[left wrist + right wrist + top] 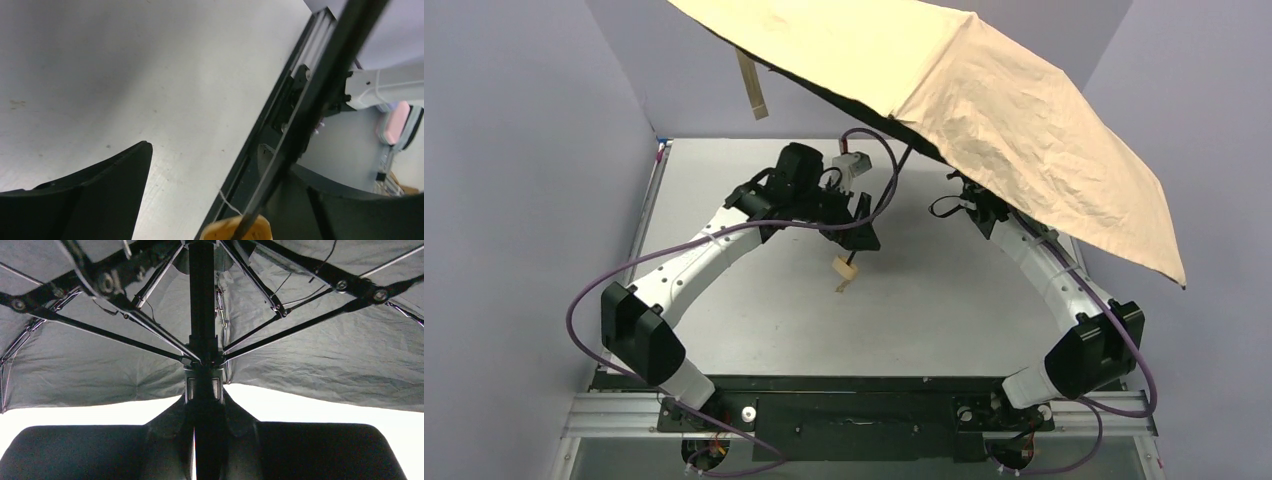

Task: Open the umbrella

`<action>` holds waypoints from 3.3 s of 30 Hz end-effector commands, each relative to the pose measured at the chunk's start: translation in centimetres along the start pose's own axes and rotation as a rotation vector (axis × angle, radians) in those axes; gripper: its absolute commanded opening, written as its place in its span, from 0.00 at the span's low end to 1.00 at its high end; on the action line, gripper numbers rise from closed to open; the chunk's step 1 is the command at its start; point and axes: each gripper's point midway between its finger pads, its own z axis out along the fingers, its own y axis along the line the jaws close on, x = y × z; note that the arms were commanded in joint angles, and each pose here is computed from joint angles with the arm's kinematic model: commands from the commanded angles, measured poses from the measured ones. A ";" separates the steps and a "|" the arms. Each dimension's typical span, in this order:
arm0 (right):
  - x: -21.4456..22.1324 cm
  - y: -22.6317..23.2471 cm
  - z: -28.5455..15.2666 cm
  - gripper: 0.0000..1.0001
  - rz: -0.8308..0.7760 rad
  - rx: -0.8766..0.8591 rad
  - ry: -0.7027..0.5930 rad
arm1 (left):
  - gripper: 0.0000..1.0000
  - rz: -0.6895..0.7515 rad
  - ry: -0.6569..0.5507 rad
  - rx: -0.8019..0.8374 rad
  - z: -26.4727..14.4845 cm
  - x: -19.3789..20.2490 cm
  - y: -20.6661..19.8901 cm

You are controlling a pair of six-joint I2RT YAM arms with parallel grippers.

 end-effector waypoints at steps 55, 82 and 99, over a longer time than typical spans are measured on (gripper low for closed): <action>-31.4 2.7 -1.6 0.22 -0.075 0.092 -1.044 | 0.00 -0.069 0.573 0.101 0.6 21.6 -1.1; -2.4 1.2 0.0 0.28 -0.146 -0.121 -0.146 | 0.00 0.006 -0.066 0.047 2.7 1.7 2.0; 6.7 -0.4 -0.4 0.39 -0.044 -0.093 0.071 | 0.00 0.168 -0.331 0.117 -0.2 -1.4 0.8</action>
